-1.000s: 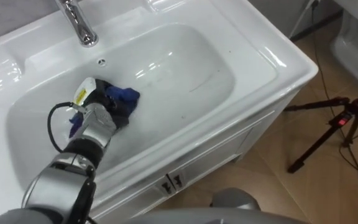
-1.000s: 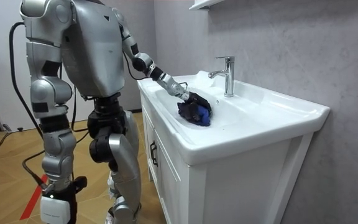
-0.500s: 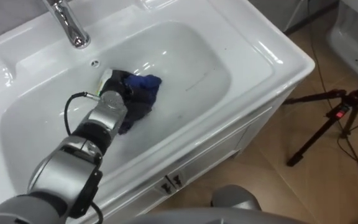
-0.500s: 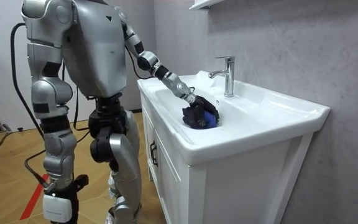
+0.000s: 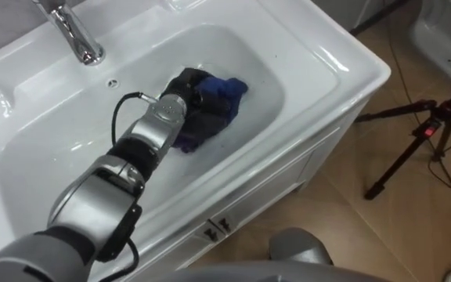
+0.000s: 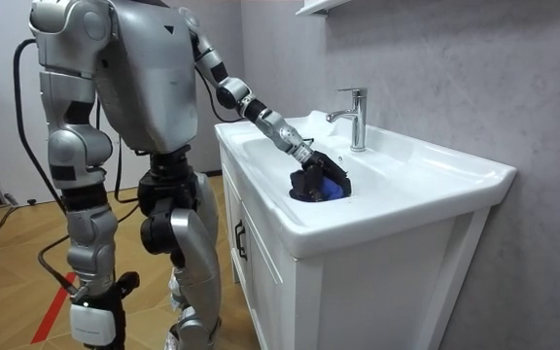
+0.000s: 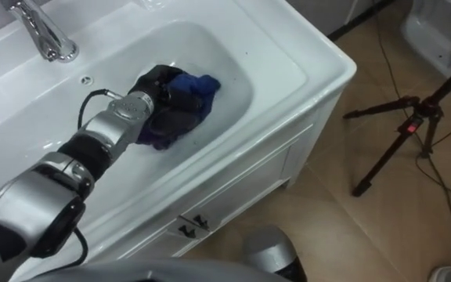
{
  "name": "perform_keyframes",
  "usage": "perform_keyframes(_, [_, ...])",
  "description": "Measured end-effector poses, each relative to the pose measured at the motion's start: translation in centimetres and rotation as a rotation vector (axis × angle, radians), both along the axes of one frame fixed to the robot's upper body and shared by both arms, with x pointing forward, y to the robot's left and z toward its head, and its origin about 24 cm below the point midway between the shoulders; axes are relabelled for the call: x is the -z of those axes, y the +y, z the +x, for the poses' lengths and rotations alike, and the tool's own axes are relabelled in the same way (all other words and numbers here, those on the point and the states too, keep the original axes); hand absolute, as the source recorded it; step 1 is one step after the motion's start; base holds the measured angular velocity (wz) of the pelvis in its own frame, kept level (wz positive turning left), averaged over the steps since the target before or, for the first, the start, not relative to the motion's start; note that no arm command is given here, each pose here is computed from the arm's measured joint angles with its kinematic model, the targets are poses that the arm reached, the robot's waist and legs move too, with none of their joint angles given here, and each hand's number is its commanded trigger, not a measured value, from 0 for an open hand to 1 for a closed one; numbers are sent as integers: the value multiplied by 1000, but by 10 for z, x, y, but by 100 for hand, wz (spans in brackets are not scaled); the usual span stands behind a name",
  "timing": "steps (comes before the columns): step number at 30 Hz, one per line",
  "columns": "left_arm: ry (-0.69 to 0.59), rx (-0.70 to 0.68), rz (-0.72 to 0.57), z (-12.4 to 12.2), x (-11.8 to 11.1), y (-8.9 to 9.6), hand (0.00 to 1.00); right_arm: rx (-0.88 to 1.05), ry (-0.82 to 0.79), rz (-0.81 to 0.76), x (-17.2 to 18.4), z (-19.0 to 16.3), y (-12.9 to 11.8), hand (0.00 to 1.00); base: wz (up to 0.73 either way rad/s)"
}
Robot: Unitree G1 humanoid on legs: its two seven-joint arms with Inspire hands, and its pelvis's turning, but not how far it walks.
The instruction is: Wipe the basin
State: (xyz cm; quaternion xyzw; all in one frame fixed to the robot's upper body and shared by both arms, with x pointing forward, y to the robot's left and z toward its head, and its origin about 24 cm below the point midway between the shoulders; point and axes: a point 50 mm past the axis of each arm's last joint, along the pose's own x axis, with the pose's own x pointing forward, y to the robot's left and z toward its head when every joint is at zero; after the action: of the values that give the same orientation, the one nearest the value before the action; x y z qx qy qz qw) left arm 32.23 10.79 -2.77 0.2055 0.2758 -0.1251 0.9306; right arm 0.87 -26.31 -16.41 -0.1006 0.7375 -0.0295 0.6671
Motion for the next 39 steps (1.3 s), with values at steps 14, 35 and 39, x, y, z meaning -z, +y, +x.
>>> perform_keyframes(14, [-141, 195, -113, 6, -38, -40, 100, -1, -48, -56, -5, 6, -16, 0, 1])
perform_keyframes(35, [-307, 399, -388, -4, -93, -98, 100, 44, -54, -102, -6, -1, -20, 0, 2])
perform_keyframes(39, [-311, 396, -380, -3, -93, -96, 100, 57, -65, -115, -6, 0, -21, 0, 0])
